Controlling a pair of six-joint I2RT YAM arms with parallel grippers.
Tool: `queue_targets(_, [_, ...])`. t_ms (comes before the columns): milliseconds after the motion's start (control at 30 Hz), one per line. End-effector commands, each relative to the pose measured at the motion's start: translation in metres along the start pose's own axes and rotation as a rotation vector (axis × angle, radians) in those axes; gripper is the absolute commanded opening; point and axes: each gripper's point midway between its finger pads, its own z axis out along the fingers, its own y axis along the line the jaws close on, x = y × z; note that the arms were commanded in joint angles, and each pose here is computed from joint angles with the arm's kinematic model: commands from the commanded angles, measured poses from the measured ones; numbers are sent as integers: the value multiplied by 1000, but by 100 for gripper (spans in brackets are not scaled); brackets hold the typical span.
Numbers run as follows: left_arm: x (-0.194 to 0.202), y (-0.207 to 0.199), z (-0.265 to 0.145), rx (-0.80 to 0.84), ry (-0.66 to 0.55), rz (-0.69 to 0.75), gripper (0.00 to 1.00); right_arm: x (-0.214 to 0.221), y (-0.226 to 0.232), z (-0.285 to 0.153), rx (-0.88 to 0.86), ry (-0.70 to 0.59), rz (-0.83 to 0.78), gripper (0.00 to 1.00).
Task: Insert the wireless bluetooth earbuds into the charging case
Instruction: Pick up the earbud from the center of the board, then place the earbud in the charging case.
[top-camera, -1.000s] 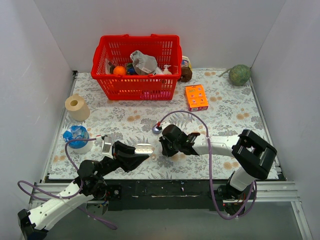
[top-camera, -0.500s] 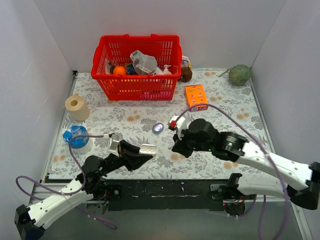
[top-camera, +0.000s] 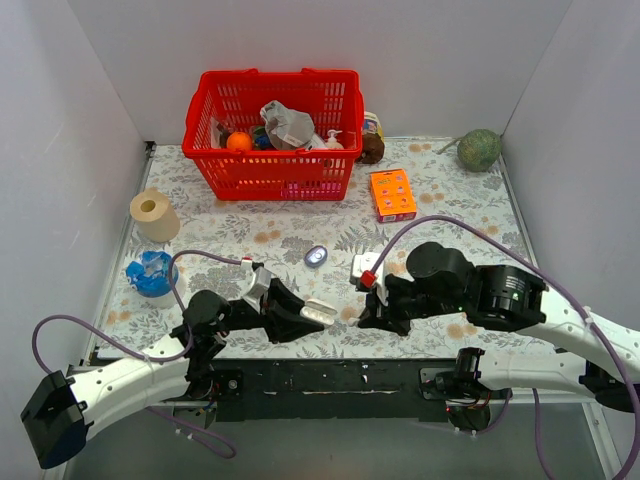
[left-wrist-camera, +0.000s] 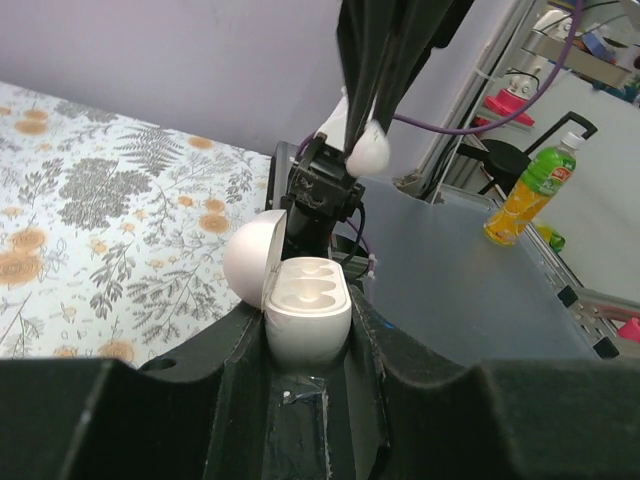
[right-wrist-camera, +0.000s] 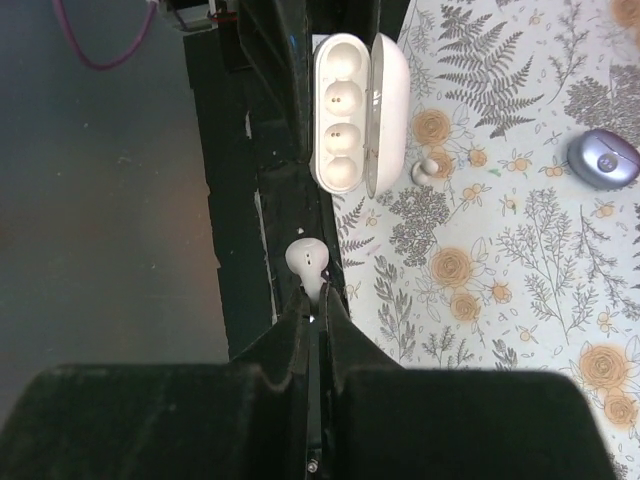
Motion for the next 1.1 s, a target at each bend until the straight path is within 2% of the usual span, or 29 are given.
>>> queue_targets(0, [-23, -20, 6, 114, -42, 117, 0, -9, 6, 8, -26, -30, -23, 1])
queue_targets(367, [-24, -30, 7, 177, -32, 116, 0, -32, 18, 37, -82, -75, -50, 1])
queue_targets(600, [-27, -36, 6, 197, -43, 105, 0, -34, 18, 52, -85, -47, -64, 1])
queue_targets(1067, [-38, -37, 2, 173, -87, 135, 0, -26, 17, 54, -47, 3, -57, 1])
